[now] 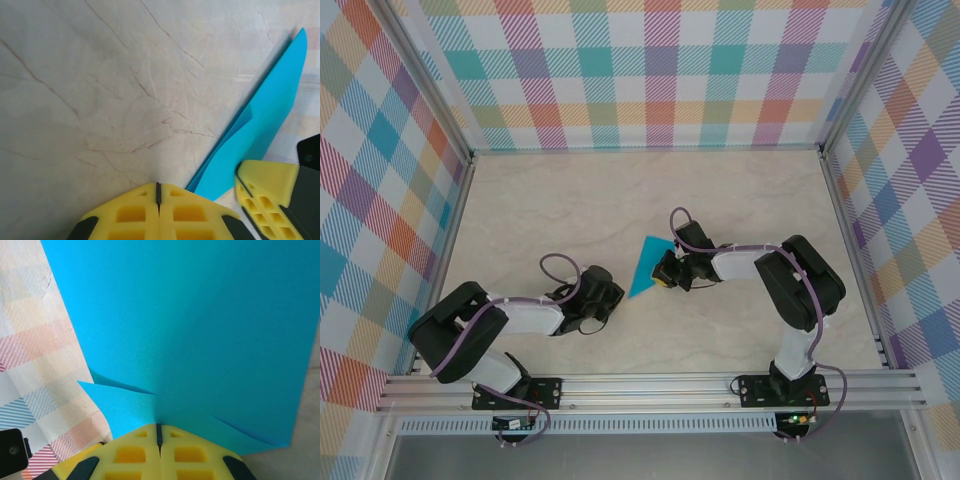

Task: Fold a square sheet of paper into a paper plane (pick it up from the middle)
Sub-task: Third fold the triangle at the center of the table.

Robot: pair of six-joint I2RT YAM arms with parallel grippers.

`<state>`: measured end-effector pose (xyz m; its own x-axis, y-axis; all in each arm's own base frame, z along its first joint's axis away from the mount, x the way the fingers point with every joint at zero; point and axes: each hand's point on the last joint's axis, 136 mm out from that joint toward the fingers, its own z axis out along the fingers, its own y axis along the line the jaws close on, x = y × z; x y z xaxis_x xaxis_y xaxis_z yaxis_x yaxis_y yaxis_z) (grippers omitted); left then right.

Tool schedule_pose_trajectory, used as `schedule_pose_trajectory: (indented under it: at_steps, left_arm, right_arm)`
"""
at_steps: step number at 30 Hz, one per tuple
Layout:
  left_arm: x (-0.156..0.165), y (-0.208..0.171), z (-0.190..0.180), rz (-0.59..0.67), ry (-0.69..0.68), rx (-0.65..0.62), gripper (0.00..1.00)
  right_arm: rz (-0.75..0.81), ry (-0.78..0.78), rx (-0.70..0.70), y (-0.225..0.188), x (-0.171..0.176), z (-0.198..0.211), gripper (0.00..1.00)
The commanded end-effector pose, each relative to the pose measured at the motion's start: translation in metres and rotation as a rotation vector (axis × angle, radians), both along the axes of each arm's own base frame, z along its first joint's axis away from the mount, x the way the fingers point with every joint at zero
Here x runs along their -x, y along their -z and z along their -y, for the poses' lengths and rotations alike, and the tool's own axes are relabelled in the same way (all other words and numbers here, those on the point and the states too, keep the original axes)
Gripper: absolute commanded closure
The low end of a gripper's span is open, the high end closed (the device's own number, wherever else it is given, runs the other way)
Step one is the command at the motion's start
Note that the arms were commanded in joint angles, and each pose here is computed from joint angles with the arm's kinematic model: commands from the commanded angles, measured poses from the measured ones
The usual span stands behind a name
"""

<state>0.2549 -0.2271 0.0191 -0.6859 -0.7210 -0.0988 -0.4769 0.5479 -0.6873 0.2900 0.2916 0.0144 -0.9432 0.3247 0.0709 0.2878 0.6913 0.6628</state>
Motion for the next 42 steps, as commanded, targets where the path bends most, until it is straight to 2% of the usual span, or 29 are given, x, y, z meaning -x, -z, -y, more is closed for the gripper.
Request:
schedule_pose_trajectory:
  at_steps: [1,4,9,15,23,27,33,42]
  left_arm:
    - [0.002,-0.001,-0.011,0.010,0.068,-0.156,1.00]
    - [-0.010,-0.025,0.010,0.072,0.169,-0.151,1.00]
    - [-0.021,-0.043,0.031,0.116,0.289,-0.138,0.96]
    - [-0.030,-0.048,0.061,0.116,0.474,-0.124,0.95]
    - [-0.037,-0.040,0.057,0.114,0.453,-0.156,0.97]
    - [-0.040,-0.045,0.045,0.143,0.427,-0.180,0.95]
    - [-0.041,-0.047,0.072,0.155,0.524,-0.081,0.95]
    - [-0.049,-0.017,0.058,0.072,0.473,-0.167,0.96]
  right_arm:
    - [-0.044,0.030,0.174,0.032,0.011,0.032,0.95]
    - [0.047,-0.031,0.123,0.001,0.000,0.019,0.89]
    - [0.154,-0.067,0.091,-0.048,-0.014,0.012,0.71]
    - [0.143,0.001,0.120,-0.054,-0.014,0.038,0.60]
    - [0.095,0.038,0.146,-0.039,-0.005,0.054,0.56]
    - [0.079,0.041,0.150,-0.034,-0.004,0.054,0.55]
    - [0.061,0.041,0.141,-0.032,-0.003,0.052,0.54]
    - [0.050,0.046,0.145,-0.029,-0.001,0.053,0.54]
